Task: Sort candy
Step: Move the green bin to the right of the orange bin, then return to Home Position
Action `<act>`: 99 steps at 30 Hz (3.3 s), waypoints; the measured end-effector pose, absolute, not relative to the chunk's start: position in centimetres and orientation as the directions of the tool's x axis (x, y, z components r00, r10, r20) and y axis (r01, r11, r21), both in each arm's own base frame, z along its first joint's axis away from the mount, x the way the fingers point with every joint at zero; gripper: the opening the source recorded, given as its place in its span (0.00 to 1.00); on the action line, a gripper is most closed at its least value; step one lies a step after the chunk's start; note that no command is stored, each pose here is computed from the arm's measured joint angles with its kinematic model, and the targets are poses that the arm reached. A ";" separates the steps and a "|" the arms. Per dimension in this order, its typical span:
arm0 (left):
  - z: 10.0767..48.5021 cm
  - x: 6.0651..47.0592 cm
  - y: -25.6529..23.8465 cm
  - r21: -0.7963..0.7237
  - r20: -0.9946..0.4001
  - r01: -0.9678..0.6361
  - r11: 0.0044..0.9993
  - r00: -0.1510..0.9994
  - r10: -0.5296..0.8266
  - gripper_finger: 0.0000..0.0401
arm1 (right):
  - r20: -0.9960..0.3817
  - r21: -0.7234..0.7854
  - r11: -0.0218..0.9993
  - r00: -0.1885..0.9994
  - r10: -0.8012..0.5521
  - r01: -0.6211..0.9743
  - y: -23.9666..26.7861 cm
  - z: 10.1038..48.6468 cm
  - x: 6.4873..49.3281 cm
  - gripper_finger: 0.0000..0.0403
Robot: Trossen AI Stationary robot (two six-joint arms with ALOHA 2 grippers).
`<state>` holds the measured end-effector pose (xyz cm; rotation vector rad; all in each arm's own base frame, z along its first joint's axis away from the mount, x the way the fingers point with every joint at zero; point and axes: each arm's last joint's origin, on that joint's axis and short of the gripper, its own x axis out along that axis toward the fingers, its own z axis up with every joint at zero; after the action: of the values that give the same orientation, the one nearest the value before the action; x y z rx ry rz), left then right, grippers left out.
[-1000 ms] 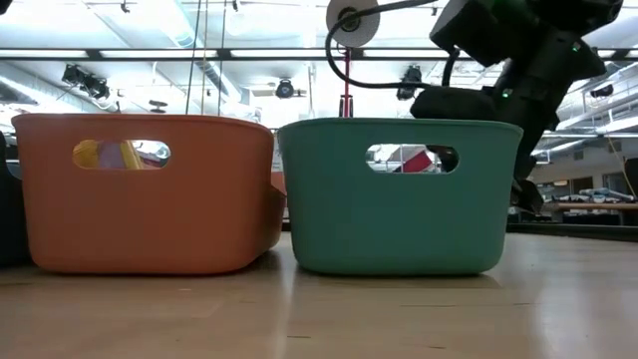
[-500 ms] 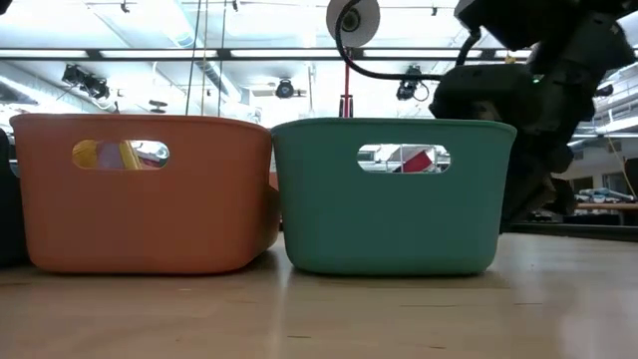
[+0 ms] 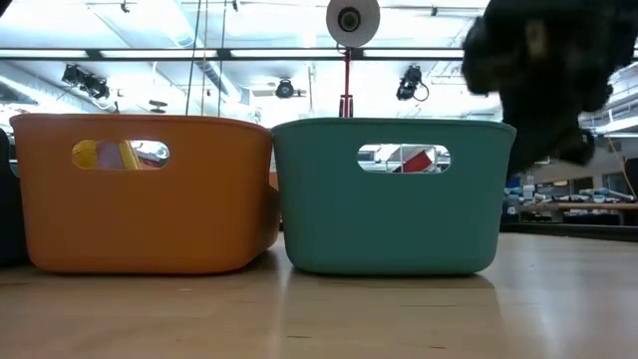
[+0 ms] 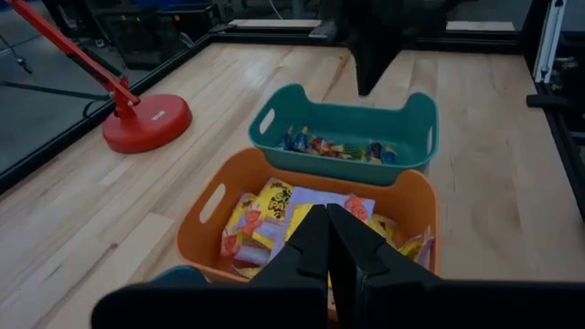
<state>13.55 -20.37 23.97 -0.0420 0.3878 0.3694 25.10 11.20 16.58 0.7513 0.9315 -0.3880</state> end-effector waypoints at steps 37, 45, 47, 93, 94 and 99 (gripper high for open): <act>24.8 14.5 -22.2 -0.072 -0.326 -0.302 0.951 0.908 0.264 0.00 | -0.627 0.041 0.998 0.779 -0.017 0.055 21.8 21.5 34.9 0.00; 24.8 14.5 -22.2 -0.055 -0.321 -0.298 0.953 0.909 0.266 0.00 | -0.659 0.047 0.999 0.752 0.018 0.017 22.7 20.1 36.1 0.00; 24.8 14.5 -22.2 -0.057 -0.319 -0.298 0.953 0.910 0.265 0.00 | -0.662 0.050 0.998 0.749 0.016 0.023 22.6 20.0 36.1 0.00; 24.8 14.7 -22.5 -0.062 -0.314 -0.287 0.956 0.915 0.254 0.00 | -0.661 0.024 0.999 0.749 0.042 -0.035 23.1 20.3 35.7 0.00; 24.9 14.8 -22.6 -0.057 -0.310 -0.279 0.959 0.918 0.248 0.00 | -0.653 0.022 0.999 0.756 0.050 -0.047 23.2 20.8 35.5 0.00; 25.9 15.5 -23.6 0.006 -0.263 -0.211 0.977 0.943 0.205 0.00 | -0.562 0.007 0.993 0.821 0.102 -0.119 23.4 23.7 35.1 0.00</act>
<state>15.48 -23.61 25.91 -0.0224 0.2658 0.2124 35.11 23.36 23.68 -0.0284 0.5965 0.1178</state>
